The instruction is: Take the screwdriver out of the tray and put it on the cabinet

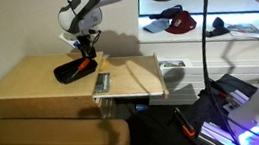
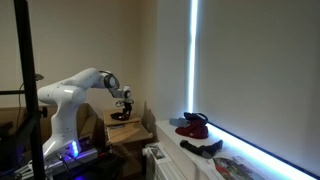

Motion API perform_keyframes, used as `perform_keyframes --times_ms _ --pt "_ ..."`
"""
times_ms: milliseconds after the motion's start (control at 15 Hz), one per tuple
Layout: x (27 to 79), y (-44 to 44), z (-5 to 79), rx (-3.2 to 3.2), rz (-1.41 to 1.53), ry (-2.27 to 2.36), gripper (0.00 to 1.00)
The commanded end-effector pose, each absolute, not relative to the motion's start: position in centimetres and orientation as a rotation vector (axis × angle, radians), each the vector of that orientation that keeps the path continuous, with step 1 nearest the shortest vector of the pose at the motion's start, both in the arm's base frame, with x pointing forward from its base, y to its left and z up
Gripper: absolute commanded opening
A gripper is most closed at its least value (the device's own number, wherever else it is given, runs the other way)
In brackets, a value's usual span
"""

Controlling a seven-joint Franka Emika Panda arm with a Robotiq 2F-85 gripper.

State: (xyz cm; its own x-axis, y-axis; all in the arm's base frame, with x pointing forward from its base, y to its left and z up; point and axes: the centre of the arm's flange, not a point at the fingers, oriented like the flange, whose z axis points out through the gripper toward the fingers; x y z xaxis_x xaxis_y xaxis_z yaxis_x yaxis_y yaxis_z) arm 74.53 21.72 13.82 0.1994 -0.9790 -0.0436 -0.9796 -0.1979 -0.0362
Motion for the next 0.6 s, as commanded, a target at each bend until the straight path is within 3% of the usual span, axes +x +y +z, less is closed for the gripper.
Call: perform_keyframes --times_ms 0,533 --pt "74.5 21.4 13.7 -2.387 0.098 1.894 1.00" --pt "73.6 24.2 14.3 -2.503 0.123 1.661 1.00"
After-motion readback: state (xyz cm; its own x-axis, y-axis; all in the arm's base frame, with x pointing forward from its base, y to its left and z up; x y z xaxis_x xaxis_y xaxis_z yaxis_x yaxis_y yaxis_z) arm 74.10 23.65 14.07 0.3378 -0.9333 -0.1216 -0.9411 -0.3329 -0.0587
